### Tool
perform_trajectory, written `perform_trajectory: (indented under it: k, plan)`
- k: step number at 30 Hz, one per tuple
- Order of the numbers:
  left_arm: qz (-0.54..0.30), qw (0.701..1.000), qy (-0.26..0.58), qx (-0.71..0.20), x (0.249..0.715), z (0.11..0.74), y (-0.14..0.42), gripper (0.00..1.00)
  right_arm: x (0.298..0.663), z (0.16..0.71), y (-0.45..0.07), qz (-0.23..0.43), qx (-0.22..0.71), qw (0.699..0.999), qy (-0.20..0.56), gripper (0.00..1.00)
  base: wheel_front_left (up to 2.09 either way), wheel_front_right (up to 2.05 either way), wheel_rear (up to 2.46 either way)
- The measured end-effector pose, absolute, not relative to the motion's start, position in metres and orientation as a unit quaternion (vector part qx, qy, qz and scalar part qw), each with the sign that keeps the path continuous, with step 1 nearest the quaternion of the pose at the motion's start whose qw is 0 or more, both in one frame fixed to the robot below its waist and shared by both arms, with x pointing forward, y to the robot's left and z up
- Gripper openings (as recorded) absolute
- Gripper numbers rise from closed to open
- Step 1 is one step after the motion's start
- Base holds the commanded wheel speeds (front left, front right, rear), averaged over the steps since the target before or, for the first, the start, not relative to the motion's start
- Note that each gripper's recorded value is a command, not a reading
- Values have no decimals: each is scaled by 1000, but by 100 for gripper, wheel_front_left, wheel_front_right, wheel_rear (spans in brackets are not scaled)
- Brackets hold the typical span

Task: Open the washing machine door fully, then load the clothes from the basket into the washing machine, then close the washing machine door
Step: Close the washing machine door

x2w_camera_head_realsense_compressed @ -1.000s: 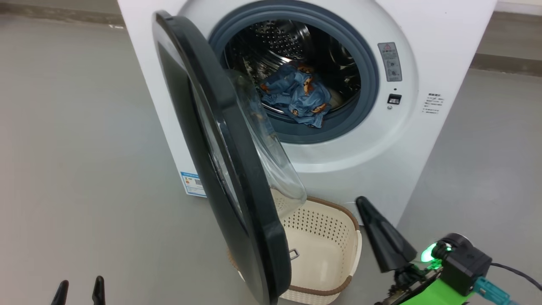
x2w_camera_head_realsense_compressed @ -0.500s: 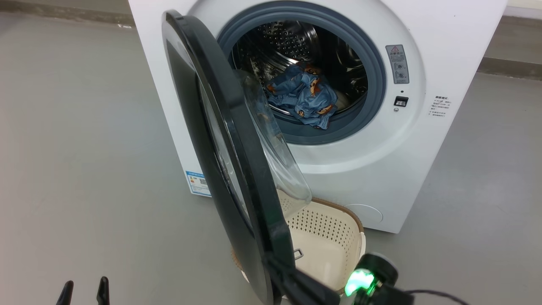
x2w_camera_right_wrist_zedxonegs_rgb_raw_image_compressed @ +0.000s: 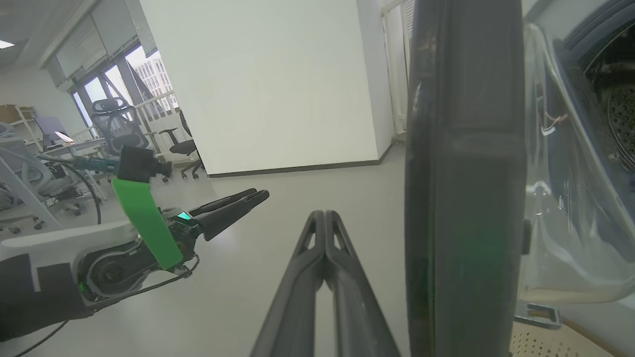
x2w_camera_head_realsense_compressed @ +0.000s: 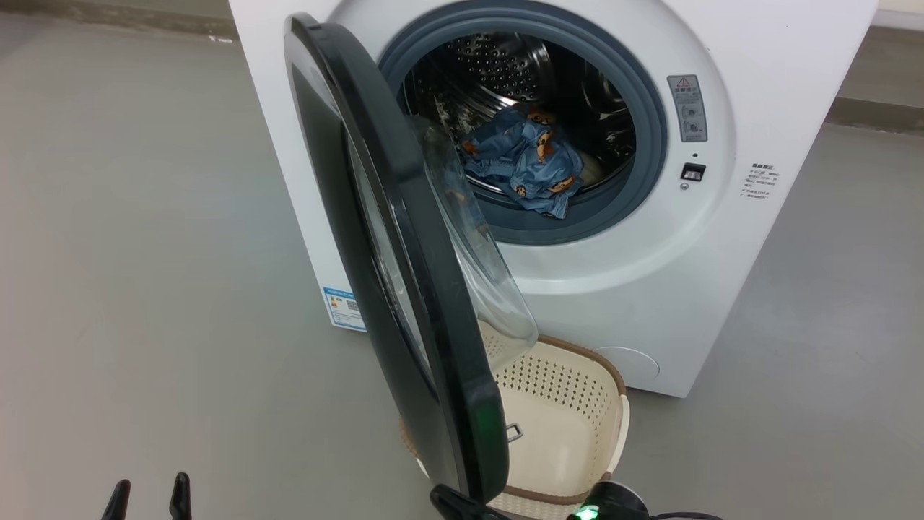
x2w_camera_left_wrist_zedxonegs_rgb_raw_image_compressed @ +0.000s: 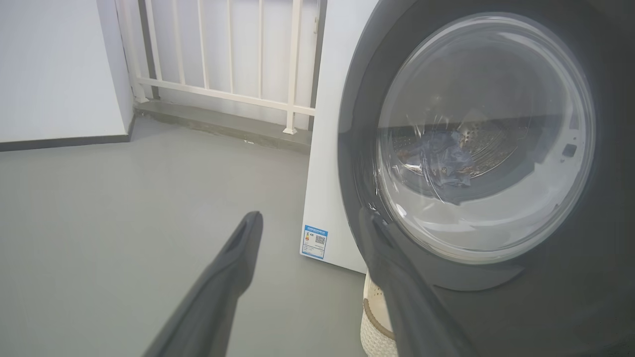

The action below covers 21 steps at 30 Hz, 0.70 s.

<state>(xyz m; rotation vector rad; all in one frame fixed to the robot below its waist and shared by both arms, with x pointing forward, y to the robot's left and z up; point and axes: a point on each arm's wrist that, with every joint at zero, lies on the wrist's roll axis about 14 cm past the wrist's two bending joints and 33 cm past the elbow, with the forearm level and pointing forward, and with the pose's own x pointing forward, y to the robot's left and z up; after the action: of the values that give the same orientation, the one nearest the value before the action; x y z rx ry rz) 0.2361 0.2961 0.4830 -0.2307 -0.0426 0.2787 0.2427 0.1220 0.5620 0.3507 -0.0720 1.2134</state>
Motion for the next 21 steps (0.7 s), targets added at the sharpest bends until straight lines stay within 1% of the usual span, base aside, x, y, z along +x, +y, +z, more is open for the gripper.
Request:
perform_trajectory:
  k: [3,7,12,21]
  plan:
    - [141,983,-19,-115,235,482,297,100,246,550,122,559,177,810,-5,0,0,0,0]
    - [144,982,-17,-118,235,480,297,100,248,534,125,562,165,811,18,0,0,0,0]
    - [147,982,-16,-119,234,480,297,100,251,531,129,563,168,808,28,0,0,0,0]
    - [148,982,-15,-119,235,479,298,100,264,528,124,547,170,819,31,0,0,0,0]
